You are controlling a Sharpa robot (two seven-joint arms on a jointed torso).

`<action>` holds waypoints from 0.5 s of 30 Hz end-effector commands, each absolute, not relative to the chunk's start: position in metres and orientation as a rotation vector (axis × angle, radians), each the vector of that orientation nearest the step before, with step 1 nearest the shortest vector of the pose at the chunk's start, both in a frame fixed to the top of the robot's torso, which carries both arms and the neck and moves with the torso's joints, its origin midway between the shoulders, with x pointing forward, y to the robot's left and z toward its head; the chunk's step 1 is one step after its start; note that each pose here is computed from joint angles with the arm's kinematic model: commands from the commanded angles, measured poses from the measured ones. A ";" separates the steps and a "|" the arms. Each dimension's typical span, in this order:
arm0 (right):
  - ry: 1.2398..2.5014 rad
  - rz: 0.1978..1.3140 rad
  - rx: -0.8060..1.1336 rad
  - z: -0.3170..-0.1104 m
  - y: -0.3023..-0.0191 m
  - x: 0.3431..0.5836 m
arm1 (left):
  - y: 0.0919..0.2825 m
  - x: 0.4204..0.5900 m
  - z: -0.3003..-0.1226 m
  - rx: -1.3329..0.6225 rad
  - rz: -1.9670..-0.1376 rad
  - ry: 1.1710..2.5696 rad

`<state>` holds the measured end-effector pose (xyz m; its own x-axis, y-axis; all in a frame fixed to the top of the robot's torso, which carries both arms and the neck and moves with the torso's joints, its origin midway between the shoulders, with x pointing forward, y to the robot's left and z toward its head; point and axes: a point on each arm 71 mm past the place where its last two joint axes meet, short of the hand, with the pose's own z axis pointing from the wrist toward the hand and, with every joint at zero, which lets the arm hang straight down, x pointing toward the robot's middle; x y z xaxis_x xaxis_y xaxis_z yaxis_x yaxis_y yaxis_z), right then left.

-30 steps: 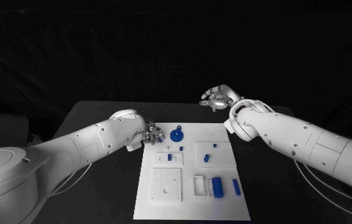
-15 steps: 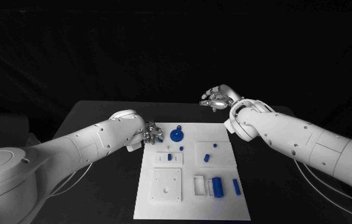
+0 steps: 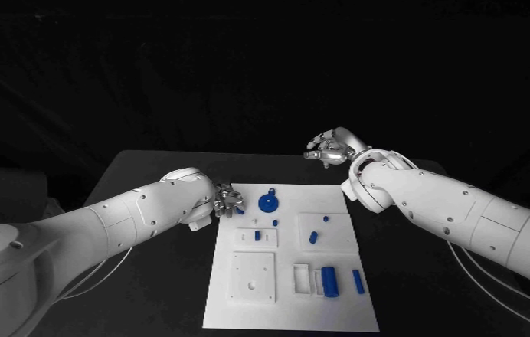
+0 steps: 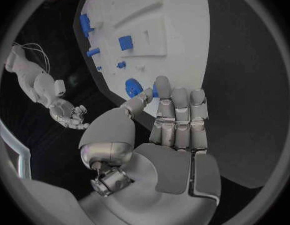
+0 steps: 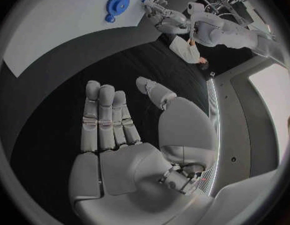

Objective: Assemble the parts on the task board

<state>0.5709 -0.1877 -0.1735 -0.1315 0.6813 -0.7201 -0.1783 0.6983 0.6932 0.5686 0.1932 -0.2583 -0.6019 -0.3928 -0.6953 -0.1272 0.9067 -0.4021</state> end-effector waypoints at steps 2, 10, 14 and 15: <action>1.545 0.777 0.413 -0.174 -0.189 0.571 | 0.196 0.563 -0.253 -0.440 -0.438 2.149; 1.545 0.772 0.415 -0.174 -0.193 0.570 | 0.202 0.543 -0.245 -0.432 -0.480 2.114; 1.548 0.771 0.414 -0.174 -0.194 0.570 | 0.201 0.536 -0.242 -0.409 -0.488 2.086; 1.548 0.769 0.413 -0.174 -0.195 0.570 | 0.200 0.534 -0.241 -0.394 -0.489 2.070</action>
